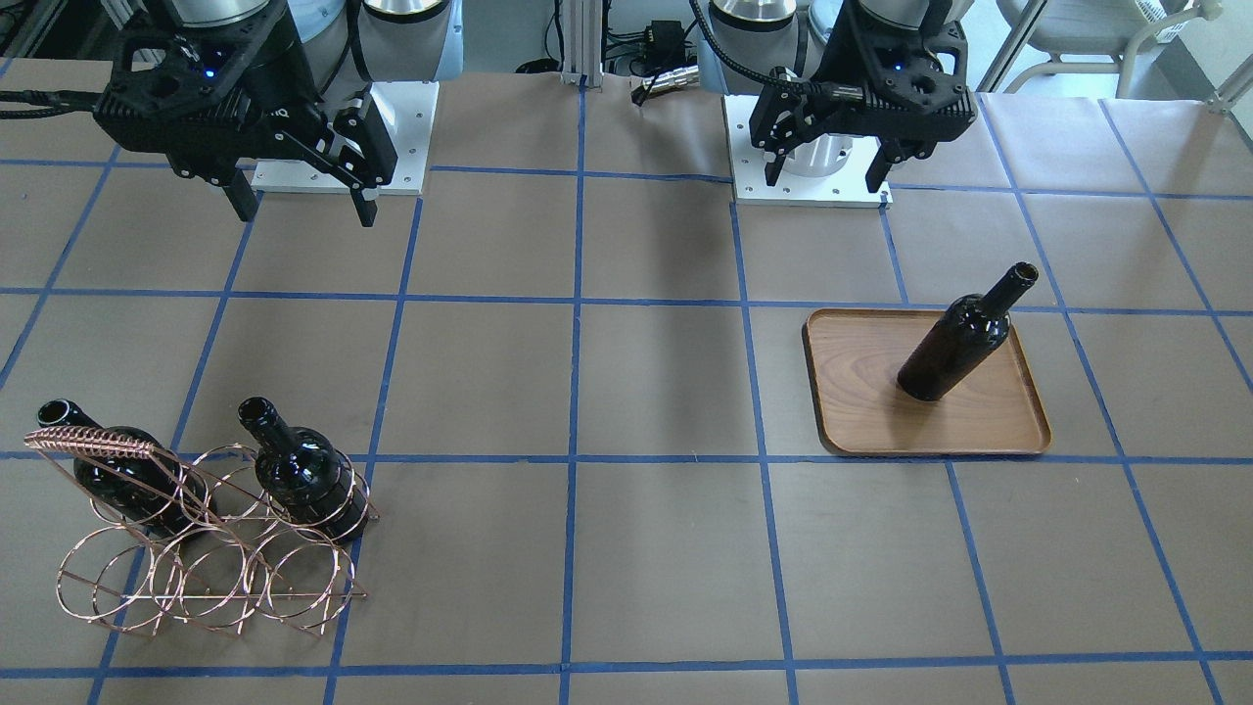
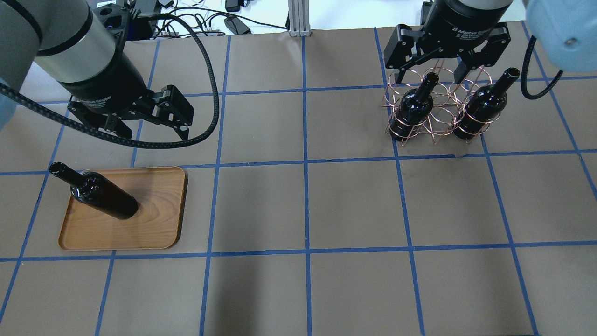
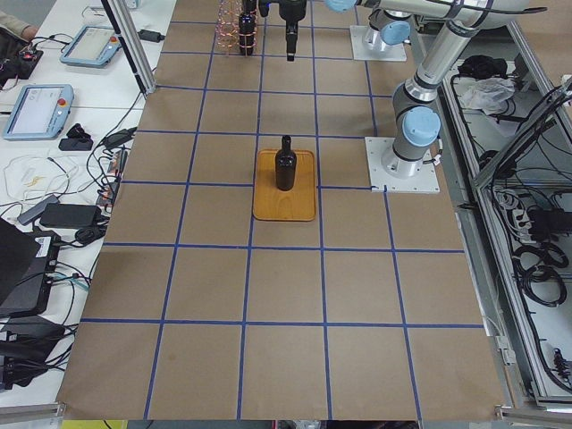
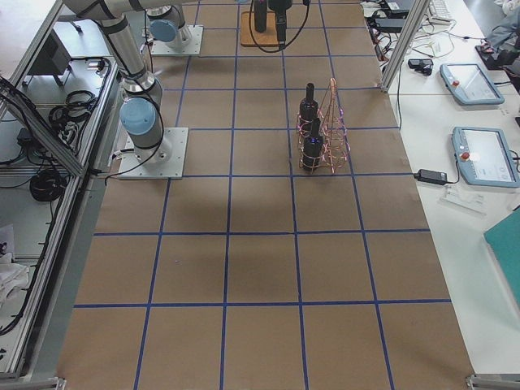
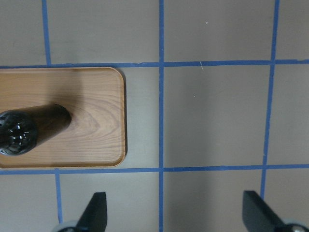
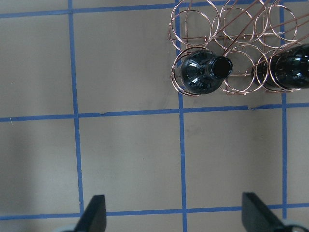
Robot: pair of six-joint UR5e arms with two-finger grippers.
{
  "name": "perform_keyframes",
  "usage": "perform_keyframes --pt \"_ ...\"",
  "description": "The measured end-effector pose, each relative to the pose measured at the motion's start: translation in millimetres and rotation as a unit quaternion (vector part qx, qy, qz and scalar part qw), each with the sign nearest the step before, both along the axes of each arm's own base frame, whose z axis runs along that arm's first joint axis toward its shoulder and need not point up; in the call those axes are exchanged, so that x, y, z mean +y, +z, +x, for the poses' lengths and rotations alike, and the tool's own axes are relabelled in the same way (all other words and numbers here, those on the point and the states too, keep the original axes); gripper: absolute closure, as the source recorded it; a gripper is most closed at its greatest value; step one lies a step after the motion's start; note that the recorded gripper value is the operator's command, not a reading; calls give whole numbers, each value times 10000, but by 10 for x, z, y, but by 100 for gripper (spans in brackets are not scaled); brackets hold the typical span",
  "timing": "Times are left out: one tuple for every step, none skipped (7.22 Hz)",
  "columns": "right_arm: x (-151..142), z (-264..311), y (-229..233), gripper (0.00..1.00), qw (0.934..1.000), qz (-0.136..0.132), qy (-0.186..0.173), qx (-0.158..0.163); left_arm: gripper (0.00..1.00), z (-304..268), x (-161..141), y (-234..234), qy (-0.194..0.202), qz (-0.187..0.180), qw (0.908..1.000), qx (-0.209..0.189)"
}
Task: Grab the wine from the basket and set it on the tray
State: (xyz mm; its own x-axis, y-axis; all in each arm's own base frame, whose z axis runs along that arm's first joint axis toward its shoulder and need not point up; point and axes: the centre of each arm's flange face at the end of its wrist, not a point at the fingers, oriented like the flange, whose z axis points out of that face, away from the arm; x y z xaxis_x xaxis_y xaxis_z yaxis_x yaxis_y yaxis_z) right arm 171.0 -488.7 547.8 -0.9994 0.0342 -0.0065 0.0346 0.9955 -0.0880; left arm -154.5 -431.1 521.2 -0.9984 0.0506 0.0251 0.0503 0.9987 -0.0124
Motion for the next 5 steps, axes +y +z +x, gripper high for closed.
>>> perform_keyframes --pt "-48 5 17 0 9999 126 -1 13 0 -20 11 11 -282 -30 9996 -1" --pt "-59 8 11 0 9998 193 -1 25 0 -22 20 21 -445 -48 9990 -8" --pt "-59 12 7 0 9998 215 1 30 0 -24 21 19 -510 -47 9987 -1" --pt "-58 15 6 0 9997 222 4 33 0 -18 18 13 -519 -41 9986 17" --pt "-56 20 3 0 9997 230 8 29 0 17 6 12 -486 -42 9988 20"
